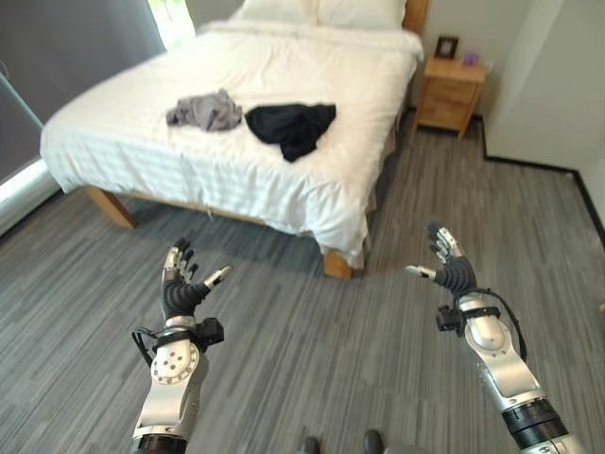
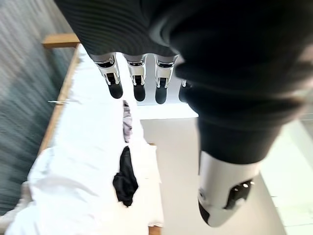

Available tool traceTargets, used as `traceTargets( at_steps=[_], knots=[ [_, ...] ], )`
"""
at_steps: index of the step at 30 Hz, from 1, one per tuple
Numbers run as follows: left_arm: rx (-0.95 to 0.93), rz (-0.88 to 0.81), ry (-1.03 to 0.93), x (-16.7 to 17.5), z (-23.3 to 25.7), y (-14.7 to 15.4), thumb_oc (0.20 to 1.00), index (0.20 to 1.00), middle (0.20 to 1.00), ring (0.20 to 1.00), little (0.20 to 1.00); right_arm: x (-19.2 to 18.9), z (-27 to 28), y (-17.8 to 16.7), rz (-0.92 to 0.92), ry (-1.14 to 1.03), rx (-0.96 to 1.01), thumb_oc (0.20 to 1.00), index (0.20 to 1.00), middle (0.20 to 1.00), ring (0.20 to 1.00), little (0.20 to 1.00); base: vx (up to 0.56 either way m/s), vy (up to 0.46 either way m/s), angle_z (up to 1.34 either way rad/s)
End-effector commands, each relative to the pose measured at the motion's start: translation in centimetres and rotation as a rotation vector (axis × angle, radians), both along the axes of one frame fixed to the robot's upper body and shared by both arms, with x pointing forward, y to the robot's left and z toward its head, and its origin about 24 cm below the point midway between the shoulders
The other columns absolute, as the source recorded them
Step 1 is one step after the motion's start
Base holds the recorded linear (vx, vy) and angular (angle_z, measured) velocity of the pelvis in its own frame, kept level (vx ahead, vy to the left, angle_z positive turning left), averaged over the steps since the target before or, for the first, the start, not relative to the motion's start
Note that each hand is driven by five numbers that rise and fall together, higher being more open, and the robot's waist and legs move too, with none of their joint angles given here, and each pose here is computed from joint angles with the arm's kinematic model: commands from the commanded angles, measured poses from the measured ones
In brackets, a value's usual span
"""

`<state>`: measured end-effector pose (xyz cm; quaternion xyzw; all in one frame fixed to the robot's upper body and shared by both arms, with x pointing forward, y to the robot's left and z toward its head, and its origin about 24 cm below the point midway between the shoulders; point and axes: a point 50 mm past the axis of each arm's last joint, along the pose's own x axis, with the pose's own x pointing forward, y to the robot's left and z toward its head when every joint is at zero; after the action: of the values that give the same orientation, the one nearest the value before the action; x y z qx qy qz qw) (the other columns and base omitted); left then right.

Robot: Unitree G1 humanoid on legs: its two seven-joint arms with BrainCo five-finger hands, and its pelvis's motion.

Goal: Pick up bed clothes into laundry basket.

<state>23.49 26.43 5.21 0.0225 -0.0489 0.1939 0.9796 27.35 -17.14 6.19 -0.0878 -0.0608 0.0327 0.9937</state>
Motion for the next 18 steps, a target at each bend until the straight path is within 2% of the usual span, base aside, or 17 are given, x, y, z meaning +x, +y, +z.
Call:
traceTargets(
  at_steps=[1,12,18],
  knots=[
    [0.08,0.007,-0.141,0.4,3.0,0.9,1.0,1.0,1.0,1.0,1.0,0.9,3.7,1.1,0.056,-0.178,0.079,1.0,1.0,1.0,1.0,1.0,0.01,-0.003,0.05],
    [0.041,-0.056,-0.193,1.6,4.4,0.5,1.0,1.0,1.0,1.0,1.0,0.8,2.5,1.3,0.086,-0.113,0.11,1.0,1.0,1.0,1.0,1.0,0.01,-0.028,0.06],
    [0.001,-0.098,-0.249,2.5,5.3,-0.6,1.0,1.0,1.0,1.0,1.0,1.2,2.7,1.0,0.073,-0.11,0.095,1.0,1.0,1.0,1.0,1.0,0.04,-0.013,0.57]
  ],
)
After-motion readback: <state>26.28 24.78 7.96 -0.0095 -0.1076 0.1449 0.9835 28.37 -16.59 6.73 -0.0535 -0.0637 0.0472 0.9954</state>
